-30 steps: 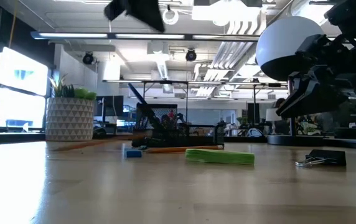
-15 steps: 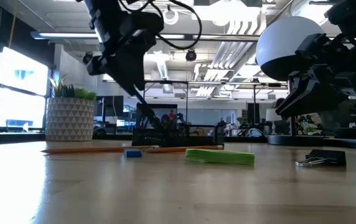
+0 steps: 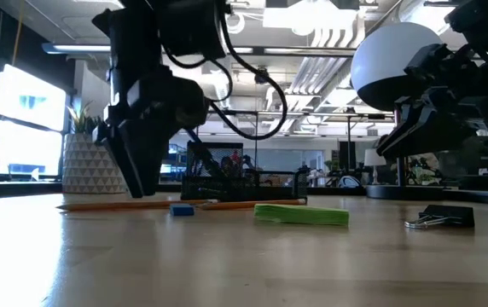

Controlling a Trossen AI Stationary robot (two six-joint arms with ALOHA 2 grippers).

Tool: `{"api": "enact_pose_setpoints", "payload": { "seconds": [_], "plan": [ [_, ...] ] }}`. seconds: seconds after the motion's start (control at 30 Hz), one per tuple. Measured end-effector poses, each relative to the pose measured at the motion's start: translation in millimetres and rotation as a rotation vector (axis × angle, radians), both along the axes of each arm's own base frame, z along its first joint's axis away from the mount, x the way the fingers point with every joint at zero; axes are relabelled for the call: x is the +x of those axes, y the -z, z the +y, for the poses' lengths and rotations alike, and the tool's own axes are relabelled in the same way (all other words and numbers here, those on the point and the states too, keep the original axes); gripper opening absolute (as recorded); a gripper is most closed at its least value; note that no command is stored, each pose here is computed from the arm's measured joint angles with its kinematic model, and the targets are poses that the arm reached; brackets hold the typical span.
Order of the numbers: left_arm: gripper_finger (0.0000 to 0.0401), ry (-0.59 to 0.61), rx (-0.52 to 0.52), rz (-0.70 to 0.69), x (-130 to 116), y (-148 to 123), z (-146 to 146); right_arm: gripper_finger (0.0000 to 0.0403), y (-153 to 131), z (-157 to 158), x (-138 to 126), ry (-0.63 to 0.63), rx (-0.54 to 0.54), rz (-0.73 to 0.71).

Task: Pick and place office supplies into organizer
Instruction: Put the orange pencil into the black desk organizer

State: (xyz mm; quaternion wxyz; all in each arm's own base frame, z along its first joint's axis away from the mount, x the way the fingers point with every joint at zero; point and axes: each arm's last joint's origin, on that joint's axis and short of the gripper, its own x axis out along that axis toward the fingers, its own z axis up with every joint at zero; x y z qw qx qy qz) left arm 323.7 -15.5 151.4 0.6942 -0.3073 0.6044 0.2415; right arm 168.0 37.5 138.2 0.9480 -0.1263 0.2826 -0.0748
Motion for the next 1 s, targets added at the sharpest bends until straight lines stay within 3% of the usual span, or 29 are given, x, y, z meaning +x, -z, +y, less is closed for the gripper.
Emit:
{"api": "enact_pose_setpoints", "payload": {
  "seconds": [0.4, 0.63, 0.8, 1.0],
  "plan": [
    [0.0093, -0.006, 0.063, 0.058, -5, 1, 2, 0.0087, 0, 0, 0, 0.002, -0.001, -0.001],
    [0.0088, 0.087, 0.185, -0.030, 3, 0, -1, 0.0087, 0, 0, 0, 0.000, -0.004, 0.000],
    [0.0088, 0.063, 0.294, -0.035, 2, 1, -3, 0.0087, 1, 0, -1, 0.001, -0.004, 0.012],
    [0.0088, 0.012, 0.305, -0.075, -9, 22, -12, 0.0087, 2, 0, -1, 0.001, -0.006, 0.019]
  ]
}}
